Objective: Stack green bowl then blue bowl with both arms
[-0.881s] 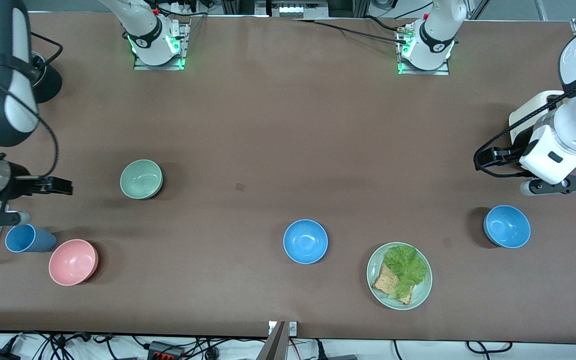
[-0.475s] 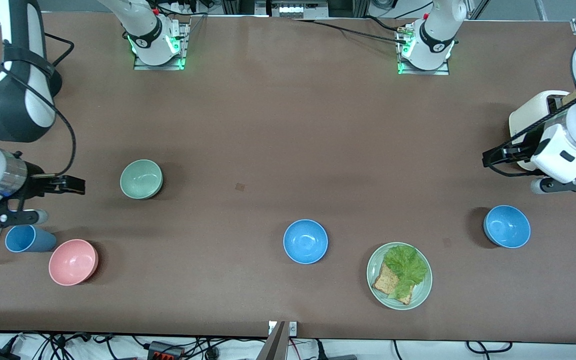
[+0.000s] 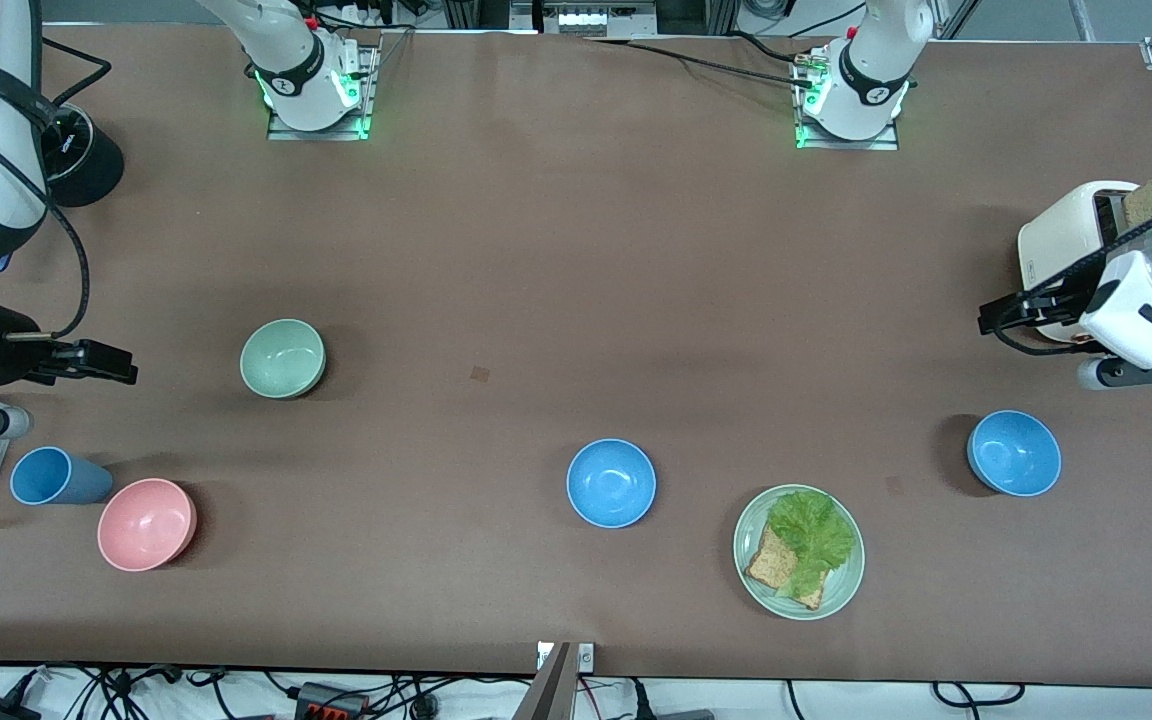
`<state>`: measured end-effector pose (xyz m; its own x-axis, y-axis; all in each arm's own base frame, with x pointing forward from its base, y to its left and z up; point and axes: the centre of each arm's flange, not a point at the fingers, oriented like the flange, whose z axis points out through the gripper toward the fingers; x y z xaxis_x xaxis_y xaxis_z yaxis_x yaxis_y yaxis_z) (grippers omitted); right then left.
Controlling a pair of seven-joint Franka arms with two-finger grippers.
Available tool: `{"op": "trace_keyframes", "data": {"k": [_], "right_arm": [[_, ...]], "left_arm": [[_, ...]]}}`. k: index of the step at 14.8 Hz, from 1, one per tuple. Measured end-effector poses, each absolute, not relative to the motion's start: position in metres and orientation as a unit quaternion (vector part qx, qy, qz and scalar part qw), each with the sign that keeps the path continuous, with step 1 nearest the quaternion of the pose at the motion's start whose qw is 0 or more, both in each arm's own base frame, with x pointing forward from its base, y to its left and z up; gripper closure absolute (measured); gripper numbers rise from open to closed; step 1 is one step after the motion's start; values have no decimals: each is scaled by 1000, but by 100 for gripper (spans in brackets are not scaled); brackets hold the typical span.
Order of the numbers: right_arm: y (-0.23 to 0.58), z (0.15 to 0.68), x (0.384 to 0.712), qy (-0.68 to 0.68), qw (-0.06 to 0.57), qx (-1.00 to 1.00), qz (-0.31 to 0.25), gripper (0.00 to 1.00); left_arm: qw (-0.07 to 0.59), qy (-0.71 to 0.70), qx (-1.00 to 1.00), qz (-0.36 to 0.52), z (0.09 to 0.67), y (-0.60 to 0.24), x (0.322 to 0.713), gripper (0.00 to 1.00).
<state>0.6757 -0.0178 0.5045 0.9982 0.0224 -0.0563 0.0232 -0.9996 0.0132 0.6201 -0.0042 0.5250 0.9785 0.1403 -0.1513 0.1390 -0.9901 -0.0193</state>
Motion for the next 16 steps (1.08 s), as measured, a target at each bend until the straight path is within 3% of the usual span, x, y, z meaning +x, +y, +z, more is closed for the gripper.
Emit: {"op": "trace_keyframes", "data": {"k": [5, 10, 16], "right_arm": [[-20, 494, 679, 8, 4, 999, -34, 0], [-17, 486, 678, 5, -16, 999, -38, 0], [-17, 488, 667, 5, -19, 999, -43, 0]], "left_arm": [[-13, -63, -996, 69, 459, 39, 652, 0], [-41, 14, -998, 47, 355, 152, 672, 0], [-2, 54, -998, 21, 308, 187, 682, 0]]}}
